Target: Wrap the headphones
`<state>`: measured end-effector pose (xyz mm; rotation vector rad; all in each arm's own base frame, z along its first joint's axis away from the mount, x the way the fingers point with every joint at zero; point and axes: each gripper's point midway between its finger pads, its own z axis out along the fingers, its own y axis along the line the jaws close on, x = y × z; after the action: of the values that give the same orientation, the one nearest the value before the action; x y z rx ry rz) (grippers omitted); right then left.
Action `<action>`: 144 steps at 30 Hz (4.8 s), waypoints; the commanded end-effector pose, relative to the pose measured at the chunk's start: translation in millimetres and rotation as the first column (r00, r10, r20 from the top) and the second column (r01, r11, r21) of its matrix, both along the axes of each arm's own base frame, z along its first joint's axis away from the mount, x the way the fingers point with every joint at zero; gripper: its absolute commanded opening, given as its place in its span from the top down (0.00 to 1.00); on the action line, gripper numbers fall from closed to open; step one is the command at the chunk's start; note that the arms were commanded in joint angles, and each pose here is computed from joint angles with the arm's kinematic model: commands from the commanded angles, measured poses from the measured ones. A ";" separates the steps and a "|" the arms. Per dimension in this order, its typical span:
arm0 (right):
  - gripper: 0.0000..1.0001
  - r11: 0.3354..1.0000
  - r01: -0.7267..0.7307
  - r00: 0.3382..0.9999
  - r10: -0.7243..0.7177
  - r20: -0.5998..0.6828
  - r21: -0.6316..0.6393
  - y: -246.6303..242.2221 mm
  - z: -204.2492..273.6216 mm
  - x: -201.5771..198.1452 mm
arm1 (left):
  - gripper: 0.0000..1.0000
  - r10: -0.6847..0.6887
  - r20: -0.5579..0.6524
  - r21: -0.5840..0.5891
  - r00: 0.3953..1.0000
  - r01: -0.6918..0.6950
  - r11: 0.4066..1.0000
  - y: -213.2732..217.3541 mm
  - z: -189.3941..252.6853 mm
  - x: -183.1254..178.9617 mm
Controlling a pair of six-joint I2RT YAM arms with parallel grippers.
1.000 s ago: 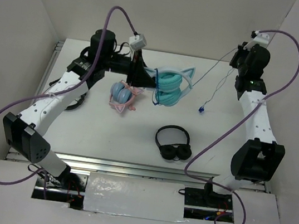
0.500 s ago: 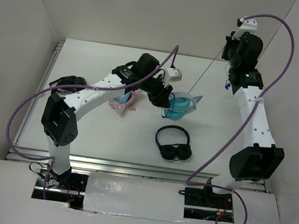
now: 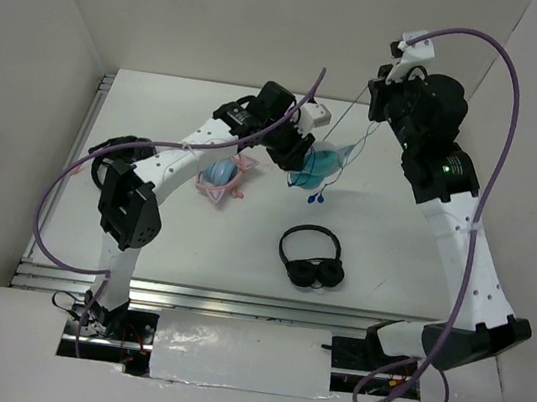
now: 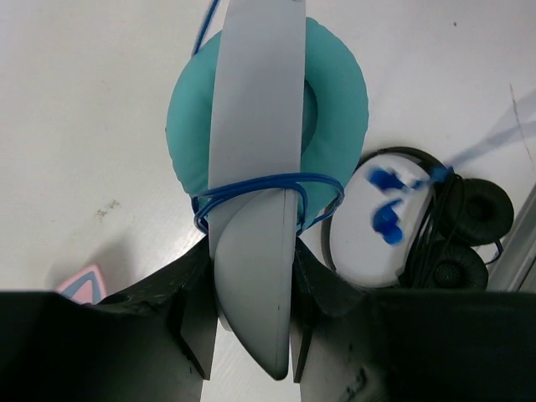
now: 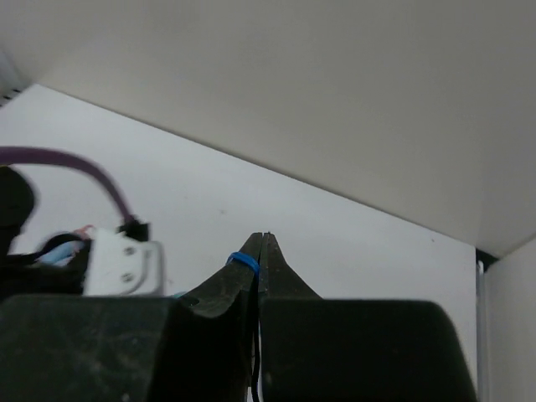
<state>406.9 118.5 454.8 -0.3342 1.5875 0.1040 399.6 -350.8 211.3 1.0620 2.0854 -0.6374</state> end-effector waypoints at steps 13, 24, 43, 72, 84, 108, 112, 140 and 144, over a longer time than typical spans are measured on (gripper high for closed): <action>1.00 0.961 -0.267 0.952 0.251 0.176 0.072 70.2 66.7 -80.4 | 1.00 0.147 -0.030 -0.020 0.989 -0.148 0.989 29.6 12.6 27.5; 1.00 0.990 0.044 0.994 -0.056 0.094 0.132 4.5 40.1 -48.7 | 1.00 0.138 -0.030 -0.118 0.990 -0.141 0.983 66.1 35.5 21.3; 1.00 0.914 -0.221 0.966 0.253 -0.053 0.340 43.7 -86.8 -124.2 | 1.00 0.263 -0.105 -0.633 0.959 -0.268 0.726 152.6 217.8 74.5; 1.00 0.898 -0.362 0.912 0.397 -0.103 0.249 101.6 -183.8 0.8 | 1.00 -0.468 0.099 -0.729 0.878 0.385 0.567 96.9 297.3 -129.2; 1.00 0.911 -0.311 0.949 0.280 0.145 0.272 60.0 -139.0 79.4 | 1.00 -0.719 0.059 -0.652 0.692 0.572 0.497 49.0 213.9 -159.7; 1.00 0.875 -0.471 0.816 0.386 0.429 0.108 32.0 17.0 85.5 | 1.00 -0.659 -0.234 -0.646 0.715 0.392 0.655 40.8 138.2 -81.6; 1.00 0.891 -0.450 0.858 0.409 0.312 0.068 56.6 9.6 80.6 | 1.00 -0.642 -0.234 -0.646 0.730 0.377 0.664 47.7 139.8 -75.0; 0.91 0.951 0.253 0.813 -0.110 0.572 -0.176 116.6 141.7 7.5 | 1.00 -0.563 -0.256 -0.658 0.786 0.285 0.697 76.8 144.5 -42.0; 0.93 0.953 0.282 0.797 -0.167 0.581 -0.113 106.9 159.3 -21.9 | 1.00 -0.553 -0.267 -0.671 0.790 0.259 0.695 81.8 142.5 -33.5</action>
<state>437.3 281.3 533.3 -0.5213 1.1536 -0.2868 398.7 -282.5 353.1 0.8857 1.8279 -1.9994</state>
